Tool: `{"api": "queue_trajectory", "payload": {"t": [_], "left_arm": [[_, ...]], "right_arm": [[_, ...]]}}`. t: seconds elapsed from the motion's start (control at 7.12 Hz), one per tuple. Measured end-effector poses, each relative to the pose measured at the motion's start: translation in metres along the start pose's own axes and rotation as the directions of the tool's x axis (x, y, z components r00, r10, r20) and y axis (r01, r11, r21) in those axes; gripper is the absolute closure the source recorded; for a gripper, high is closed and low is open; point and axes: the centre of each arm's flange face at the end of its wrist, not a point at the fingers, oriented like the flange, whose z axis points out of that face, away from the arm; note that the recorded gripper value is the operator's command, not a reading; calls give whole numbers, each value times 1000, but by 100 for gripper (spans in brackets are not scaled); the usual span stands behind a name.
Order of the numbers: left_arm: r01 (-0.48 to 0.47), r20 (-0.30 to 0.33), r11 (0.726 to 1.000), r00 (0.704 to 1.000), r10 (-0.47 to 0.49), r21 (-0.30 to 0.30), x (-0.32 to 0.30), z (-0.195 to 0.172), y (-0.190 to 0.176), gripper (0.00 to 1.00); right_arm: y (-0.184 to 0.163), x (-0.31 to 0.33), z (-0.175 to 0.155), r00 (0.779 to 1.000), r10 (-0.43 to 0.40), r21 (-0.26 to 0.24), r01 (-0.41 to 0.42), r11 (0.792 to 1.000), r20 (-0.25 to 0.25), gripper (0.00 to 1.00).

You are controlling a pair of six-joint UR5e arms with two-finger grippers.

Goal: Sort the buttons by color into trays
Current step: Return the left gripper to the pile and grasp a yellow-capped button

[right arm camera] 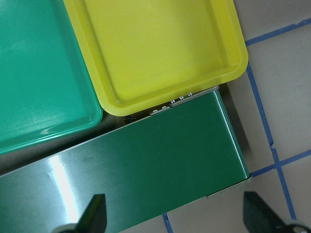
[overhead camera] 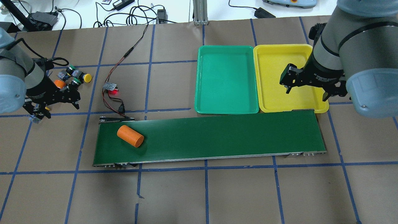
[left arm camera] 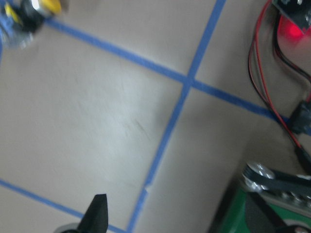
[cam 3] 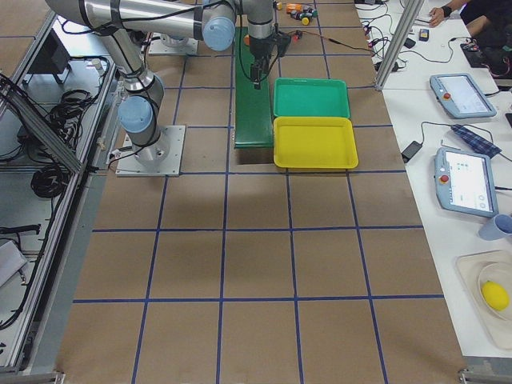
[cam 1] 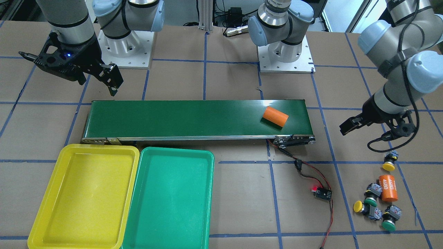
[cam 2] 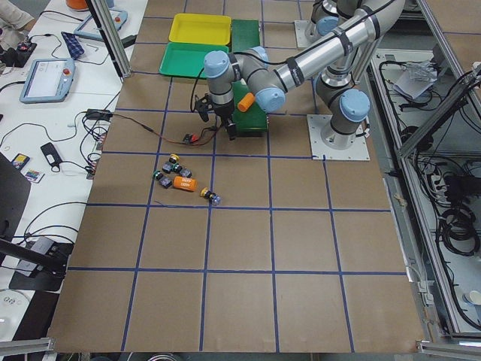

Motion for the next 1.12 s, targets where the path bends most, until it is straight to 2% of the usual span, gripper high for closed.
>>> {"api": "queue_trajectory", "payload": {"t": [0.14,0.28,0.56,0.84,1.12], "left_arm": [[-97,9,995,995,97,20,-35,8,-25,0],[-198,31,979,980,197,56,-74,25,-45,0],[-379,62,923,925,375,72,-125,64,-72,0],[-488,104,867,872,479,97,-145,100,-97,0],[-532,90,843,846,525,78,-144,132,-101,0]], "right_arm": [[-2,1,-1,1000,1,8,-1,1000,3,0],[-5,4,-2,1000,7,17,-7,1000,6,0],[-7,8,-1,1000,17,17,-17,1000,7,0],[-5,9,1,1000,19,3,-19,1000,-1,0],[1,11,8,1000,20,-9,-20,1000,-7,0]]}}
